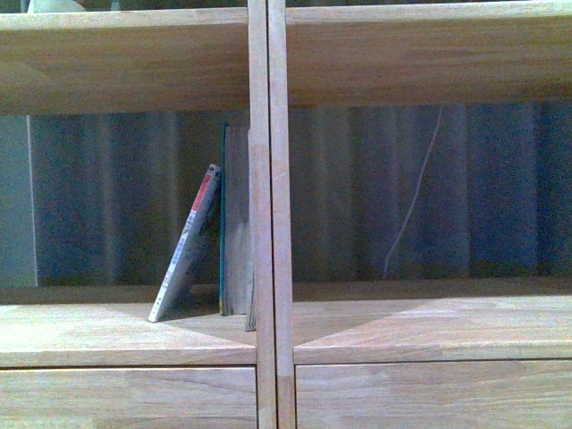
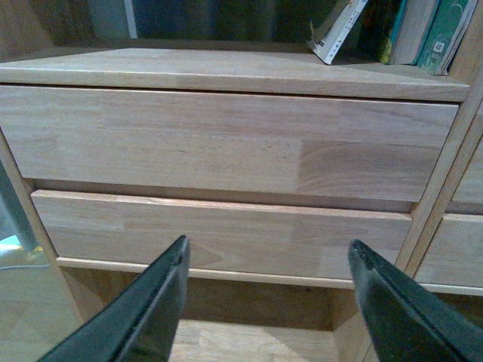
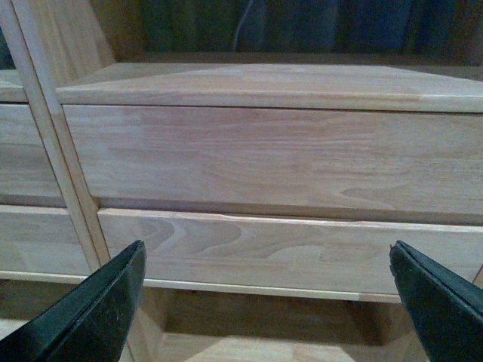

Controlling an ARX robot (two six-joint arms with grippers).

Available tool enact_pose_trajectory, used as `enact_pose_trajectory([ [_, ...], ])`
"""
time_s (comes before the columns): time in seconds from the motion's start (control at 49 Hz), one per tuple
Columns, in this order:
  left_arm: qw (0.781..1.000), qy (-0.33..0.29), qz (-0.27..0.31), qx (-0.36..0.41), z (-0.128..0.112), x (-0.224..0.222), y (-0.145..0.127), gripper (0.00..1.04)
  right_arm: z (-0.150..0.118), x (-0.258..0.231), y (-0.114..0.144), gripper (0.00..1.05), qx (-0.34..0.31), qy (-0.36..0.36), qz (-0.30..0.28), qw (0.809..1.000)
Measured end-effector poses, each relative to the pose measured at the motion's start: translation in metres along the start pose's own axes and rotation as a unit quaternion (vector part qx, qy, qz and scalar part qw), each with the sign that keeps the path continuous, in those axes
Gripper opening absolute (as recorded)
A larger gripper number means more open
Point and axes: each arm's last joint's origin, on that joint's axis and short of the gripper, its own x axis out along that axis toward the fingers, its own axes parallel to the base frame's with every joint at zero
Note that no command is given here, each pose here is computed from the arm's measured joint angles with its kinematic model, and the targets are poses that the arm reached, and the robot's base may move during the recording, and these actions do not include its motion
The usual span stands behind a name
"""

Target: Organize books on shelf

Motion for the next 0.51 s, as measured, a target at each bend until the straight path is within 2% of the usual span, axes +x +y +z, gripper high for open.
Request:
enact_pose_trajectory([
  [0.163,1.0,0.0,0.0,0.0,0.0,0.0,0.0,0.98,0.0,0.0,0.0,0.98,0.0,0.0,0.0,1.0],
  [0.51,1.0,0.0,0.0,0.0,0.0,0.0,0.0,0.97,0.0,0.0,0.0,0.98,0.0,0.0,0.0,1.0],
])
